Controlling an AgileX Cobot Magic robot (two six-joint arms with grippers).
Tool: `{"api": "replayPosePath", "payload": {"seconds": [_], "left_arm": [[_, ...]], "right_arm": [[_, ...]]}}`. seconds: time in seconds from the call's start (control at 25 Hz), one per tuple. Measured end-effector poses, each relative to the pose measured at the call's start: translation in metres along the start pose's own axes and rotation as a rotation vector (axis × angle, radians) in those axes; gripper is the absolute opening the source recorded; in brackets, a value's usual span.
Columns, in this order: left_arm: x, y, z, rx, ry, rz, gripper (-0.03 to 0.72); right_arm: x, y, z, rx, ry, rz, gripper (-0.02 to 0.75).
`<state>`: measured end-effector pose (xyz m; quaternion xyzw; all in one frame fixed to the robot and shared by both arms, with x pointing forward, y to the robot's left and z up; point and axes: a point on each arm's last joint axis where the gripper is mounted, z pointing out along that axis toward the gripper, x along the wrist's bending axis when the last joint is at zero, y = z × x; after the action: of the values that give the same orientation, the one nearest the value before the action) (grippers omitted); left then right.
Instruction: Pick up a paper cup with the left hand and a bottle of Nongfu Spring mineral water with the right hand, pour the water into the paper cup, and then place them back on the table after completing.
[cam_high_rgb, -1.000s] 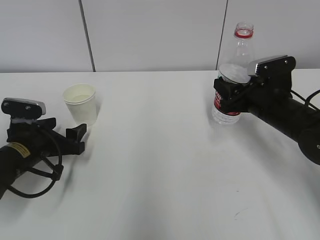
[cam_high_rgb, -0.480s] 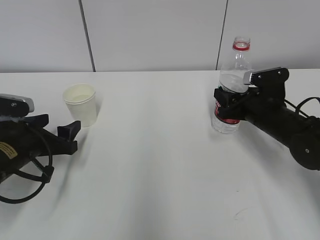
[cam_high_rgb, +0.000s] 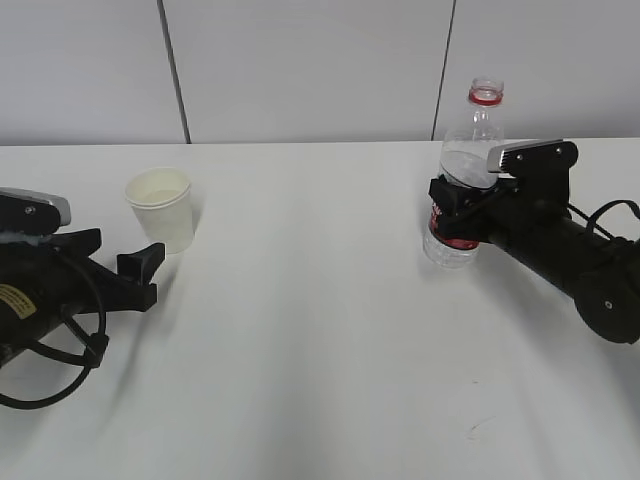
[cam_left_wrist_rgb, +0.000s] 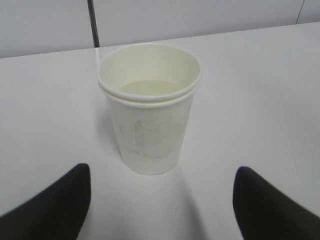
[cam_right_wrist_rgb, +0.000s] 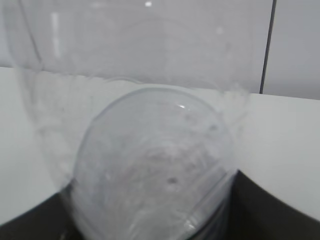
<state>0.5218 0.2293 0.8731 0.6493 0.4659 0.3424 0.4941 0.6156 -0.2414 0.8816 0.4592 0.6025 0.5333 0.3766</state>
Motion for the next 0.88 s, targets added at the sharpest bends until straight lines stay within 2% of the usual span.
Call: {"api": "replayPosePath", "payload": {"seconds": [0.24, 0.32, 0.44, 0.52, 0.88], "left_arm": [[-0.0001, 0.0, 0.0, 0.0, -0.001, 0.0, 0.538], [-0.0001, 0.0, 0.0, 0.0, -0.001, 0.0, 0.538], [-0.0001, 0.0, 0.0, 0.0, -0.001, 0.0, 0.538], [-0.0001, 0.0, 0.0, 0.0, -0.001, 0.0, 0.538], [-0.0001, 0.0, 0.0, 0.0, -0.001, 0.0, 0.538]], "right_arm": [[0.0009, 0.0001, 0.0, -0.001, 0.01, -0.006, 0.404], [0.0017, 0.0002, 0.0, -0.002, 0.018, -0.01, 0.456], [0.0023, 0.0001, -0.0001, -0.001, 0.025, -0.014, 0.586], [0.0025, 0.0004, -0.0001, -0.005, 0.027, -0.015, 0.631], [0.0037, -0.0042, -0.0052, 0.012, 0.029, -0.011, 0.652]]}}
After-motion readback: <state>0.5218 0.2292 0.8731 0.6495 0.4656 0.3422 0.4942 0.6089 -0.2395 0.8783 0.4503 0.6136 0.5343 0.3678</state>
